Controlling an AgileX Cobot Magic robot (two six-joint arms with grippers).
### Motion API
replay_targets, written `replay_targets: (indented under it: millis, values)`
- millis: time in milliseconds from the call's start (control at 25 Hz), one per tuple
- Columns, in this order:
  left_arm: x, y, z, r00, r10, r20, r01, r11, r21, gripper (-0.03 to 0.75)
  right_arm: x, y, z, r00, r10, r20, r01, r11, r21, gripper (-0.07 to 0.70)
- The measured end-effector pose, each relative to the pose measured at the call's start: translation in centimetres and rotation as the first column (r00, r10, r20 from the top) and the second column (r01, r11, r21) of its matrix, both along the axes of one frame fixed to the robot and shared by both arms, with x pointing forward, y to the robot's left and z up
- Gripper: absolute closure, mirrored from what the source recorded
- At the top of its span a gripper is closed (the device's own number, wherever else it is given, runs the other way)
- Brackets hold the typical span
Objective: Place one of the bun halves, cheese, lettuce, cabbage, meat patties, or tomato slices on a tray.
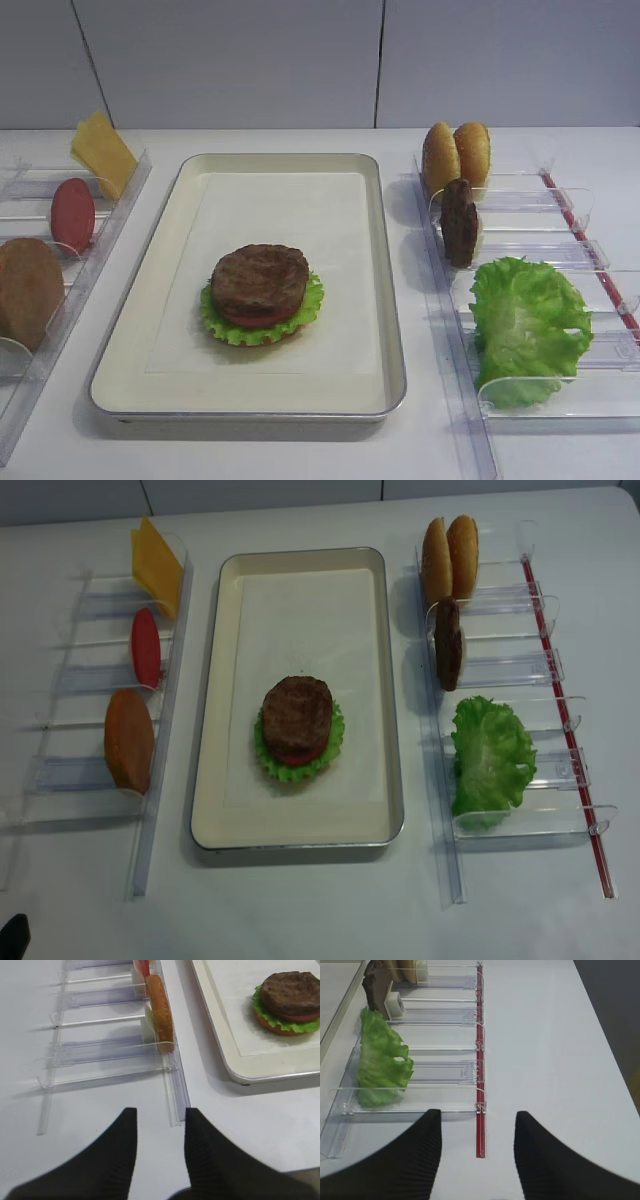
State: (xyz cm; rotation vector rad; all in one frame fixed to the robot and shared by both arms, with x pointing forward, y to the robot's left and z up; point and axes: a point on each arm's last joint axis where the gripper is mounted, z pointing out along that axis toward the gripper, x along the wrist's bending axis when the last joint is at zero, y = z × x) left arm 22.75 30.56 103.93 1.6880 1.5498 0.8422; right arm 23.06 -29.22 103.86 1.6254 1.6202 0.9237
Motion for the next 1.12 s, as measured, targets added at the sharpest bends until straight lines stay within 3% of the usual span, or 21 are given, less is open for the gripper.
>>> replay_targets:
  millis: [1120]
  values:
    - [0.0, 0.0, 0.0, 1.0, 0.0, 0.0, 0.0, 1.0, 0.0, 0.477, 0.0, 0.0, 0.0, 1.0, 0.001, 0.0, -0.001, 1.0, -0.002, 0.29]
